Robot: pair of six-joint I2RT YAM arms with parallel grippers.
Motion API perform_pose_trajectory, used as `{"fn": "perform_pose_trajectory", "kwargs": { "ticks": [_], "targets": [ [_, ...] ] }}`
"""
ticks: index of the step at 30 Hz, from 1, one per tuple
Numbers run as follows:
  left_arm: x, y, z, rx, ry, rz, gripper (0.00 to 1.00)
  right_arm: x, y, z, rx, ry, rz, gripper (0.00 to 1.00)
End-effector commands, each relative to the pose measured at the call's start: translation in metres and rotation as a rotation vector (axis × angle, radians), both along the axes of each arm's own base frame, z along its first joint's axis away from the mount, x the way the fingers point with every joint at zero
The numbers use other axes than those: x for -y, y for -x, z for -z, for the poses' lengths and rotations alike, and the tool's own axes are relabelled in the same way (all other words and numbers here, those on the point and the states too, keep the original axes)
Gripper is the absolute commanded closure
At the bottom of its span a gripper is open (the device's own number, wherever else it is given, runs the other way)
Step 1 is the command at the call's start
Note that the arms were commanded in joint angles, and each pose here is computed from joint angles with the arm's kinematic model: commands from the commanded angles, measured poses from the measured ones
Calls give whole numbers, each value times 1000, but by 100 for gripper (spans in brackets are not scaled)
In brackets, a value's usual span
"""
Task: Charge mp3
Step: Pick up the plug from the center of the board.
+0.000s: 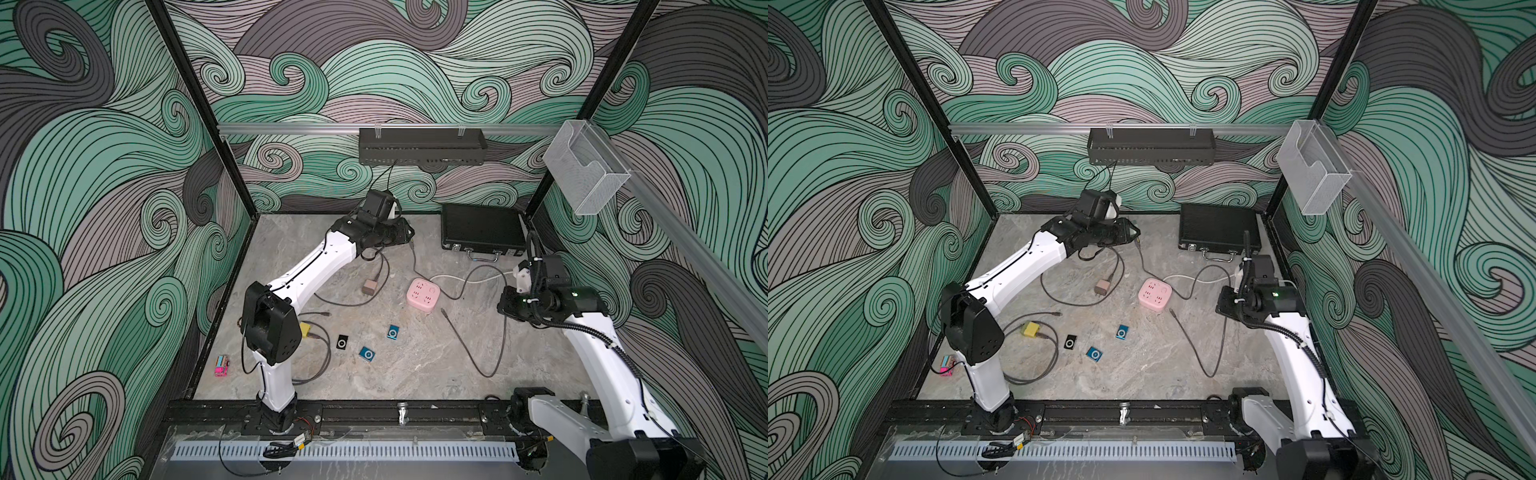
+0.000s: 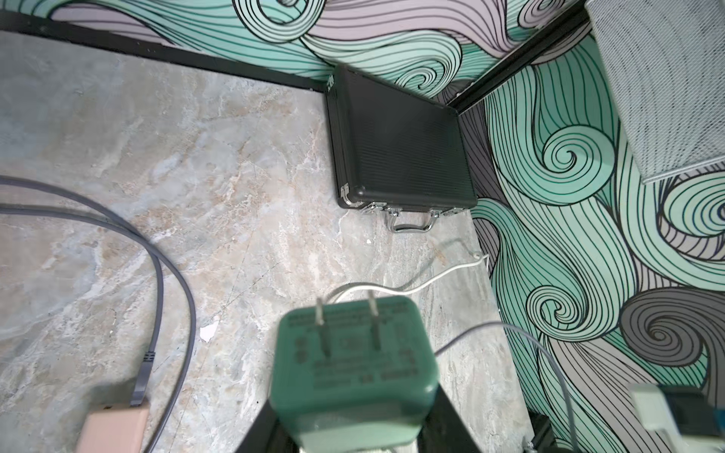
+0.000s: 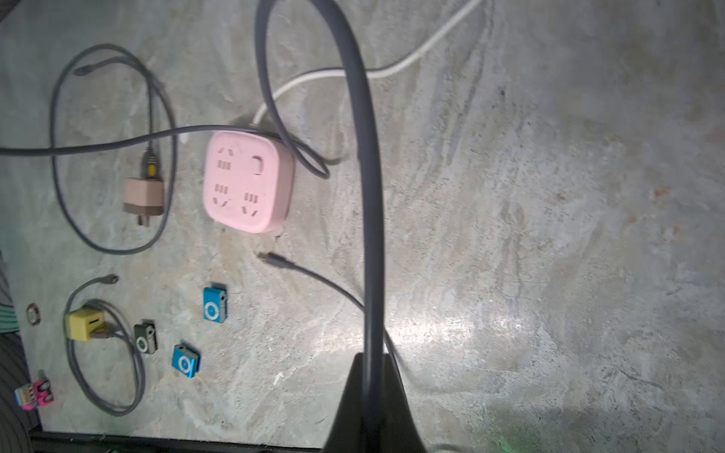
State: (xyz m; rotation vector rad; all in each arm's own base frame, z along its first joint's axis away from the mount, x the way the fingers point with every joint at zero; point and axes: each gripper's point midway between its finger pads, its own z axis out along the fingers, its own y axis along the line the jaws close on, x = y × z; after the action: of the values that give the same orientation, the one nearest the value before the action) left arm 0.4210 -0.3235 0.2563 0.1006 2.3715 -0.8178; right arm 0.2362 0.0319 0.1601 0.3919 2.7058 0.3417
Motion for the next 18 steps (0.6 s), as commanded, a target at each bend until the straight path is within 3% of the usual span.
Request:
{"fn": "perform_pose_trajectory", "kwargs": {
  "ticks": [1,9,10,12,17,18],
  "targets": [
    [12,5,-3,9,37,27,72,15,-13,11,21,1,57,85],
    [34,-19,-23,44,86,37,73,27,-47,8,32,-21,93,78],
    [37,-21,-28,51,94,38,73,27,-52,7,35,-22,94,66],
    [42,-25,-35,62,108,45,73,31,-56,8,29,-6,104,59],
    [60,-29,-43,62,126,89,73,37,-53,-4,46,25,123,25],
    [65,-30,-43,69,129,101,73,39,-51,-15,70,37,129,24]
  ]
}}
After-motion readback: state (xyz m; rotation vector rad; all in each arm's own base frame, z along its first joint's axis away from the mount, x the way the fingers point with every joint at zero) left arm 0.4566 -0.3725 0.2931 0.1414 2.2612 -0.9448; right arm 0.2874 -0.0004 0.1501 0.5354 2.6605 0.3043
